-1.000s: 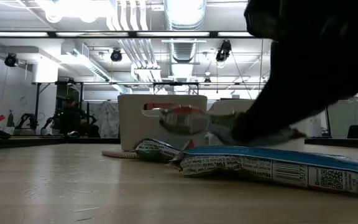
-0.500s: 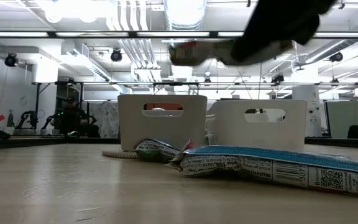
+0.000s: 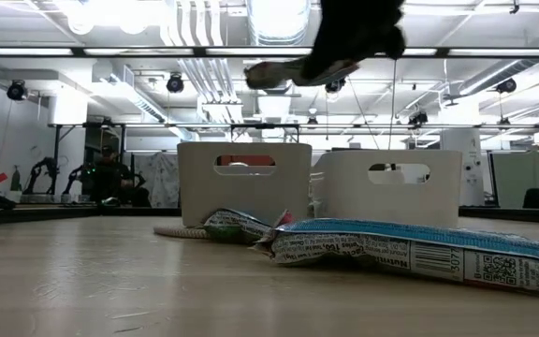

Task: Pick and place Granola Bars by type
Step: Put the red granola bar into the gray bin

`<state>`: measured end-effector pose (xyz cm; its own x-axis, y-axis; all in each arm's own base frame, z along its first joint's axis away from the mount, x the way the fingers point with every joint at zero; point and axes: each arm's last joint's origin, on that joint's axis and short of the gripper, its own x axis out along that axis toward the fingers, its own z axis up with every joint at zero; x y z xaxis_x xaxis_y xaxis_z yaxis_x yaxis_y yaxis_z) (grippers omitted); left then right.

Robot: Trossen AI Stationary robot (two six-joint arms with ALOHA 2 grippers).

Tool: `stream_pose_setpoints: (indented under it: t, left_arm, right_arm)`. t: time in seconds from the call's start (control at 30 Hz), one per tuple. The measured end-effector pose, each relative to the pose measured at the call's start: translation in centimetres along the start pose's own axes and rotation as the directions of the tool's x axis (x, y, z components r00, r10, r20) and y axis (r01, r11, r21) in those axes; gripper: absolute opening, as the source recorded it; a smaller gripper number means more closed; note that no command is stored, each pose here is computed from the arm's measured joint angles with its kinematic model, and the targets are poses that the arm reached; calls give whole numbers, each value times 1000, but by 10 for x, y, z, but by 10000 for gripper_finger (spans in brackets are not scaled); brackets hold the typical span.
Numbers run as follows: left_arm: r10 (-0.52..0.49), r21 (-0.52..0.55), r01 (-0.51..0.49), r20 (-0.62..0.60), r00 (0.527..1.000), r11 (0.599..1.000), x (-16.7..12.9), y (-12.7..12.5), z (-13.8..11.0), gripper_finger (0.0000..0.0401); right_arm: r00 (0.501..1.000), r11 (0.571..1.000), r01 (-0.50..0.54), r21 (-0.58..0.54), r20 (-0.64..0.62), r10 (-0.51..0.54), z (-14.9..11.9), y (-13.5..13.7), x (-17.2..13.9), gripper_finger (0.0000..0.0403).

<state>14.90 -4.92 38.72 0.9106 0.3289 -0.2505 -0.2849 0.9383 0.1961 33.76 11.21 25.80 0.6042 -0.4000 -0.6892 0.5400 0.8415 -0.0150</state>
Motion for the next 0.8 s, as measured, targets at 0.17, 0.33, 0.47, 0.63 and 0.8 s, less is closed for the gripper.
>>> stream_pose_setpoints:
  t: [0.17, 0.33, 0.47, 0.63, 0.8]
  left_arm:
    - [0, -11, 0, 0, 1000, 1000, 0, 0, 0, 0]
    - [0, -25, 0, 0, 1000, 1000, 0, 0, 0, 0]
    - [0, -34, 0, 0, 1000, 999, 0, 0, 0, 0]
    - [0, -36, 0, 0, 1000, 999, 0, 0, 0, 0]
    - [-1, -37, 1, 0, 1000, 999, 0, 0, 0, 0]
  right_arm:
    - [998, 990, -62, 125, -2, 63, 25, -17, 20, 61]
    - [993, 952, -114, 285, 74, 97, 44, -27, 31, 59]
    - [990, 900, -132, 416, 105, 97, 51, -32, 35, 59]
    - [990, 803, -137, 580, 102, 96, 52, -34, 37, 59]
    - [989, 636, -143, 758, 95, 110, 52, -33, 37, 59]
